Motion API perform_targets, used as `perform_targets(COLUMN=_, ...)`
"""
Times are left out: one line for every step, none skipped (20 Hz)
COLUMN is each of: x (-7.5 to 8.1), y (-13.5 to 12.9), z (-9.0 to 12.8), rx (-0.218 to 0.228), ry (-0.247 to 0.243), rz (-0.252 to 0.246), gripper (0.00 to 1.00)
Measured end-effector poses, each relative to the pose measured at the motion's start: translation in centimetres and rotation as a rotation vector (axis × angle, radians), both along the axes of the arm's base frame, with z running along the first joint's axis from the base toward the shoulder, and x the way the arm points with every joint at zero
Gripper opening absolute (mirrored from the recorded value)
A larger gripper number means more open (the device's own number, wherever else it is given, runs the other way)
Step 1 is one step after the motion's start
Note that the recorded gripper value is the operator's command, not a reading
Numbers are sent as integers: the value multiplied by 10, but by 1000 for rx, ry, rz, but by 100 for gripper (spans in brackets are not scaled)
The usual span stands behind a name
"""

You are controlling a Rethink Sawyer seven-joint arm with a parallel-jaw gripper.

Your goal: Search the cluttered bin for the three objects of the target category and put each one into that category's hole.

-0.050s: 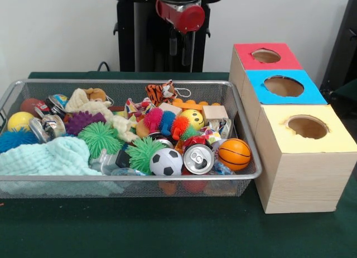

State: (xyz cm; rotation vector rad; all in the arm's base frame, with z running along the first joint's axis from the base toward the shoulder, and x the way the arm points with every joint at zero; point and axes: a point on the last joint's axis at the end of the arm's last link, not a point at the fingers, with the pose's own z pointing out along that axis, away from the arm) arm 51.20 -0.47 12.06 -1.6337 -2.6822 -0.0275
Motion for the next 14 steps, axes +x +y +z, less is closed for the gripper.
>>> perform_targets(x=1, y=1, z=1, rx=1, ry=2, rz=3, gripper=100)
perform_targets(x=2, y=2, z=4, rx=3, ry=8, rz=8, gripper=100)
perform_targets(x=5, y=4, z=6, rx=6, ry=15, rz=15, gripper=100)
perform_targets(x=7, y=6, z=9, rx=10, ry=22, rz=22, gripper=100)
perform_targets(x=13, y=9, z=13, rx=15, ry=31, rz=35, gripper=100)
perform_targets(x=16, y=10, z=15, rx=16, ry=35, rz=41, gripper=100)
perform_targets(x=20, y=12, z=17, rx=17, ry=39, rz=46, gripper=100)
perform_targets(x=25, y=13, z=20, rx=16, ry=42, rz=53, gripper=100)
perform_targets(x=30, y=15, z=22, rx=16, ry=46, rz=59, gripper=100)
perform_targets(x=33, y=16, z=24, rx=15, ry=45, rz=63, gripper=100)
perform_targets(x=36, y=18, z=25, rx=14, ry=45, rz=67, gripper=100)
perform_targets(x=42, y=21, z=28, rx=12, ry=42, rz=75, gripper=100)
perform_targets(x=46, y=23, z=30, rx=10, ry=39, rz=81, gripper=100)
perform_targets(x=51, y=26, z=32, rx=9, ry=36, rz=87, gripper=100)
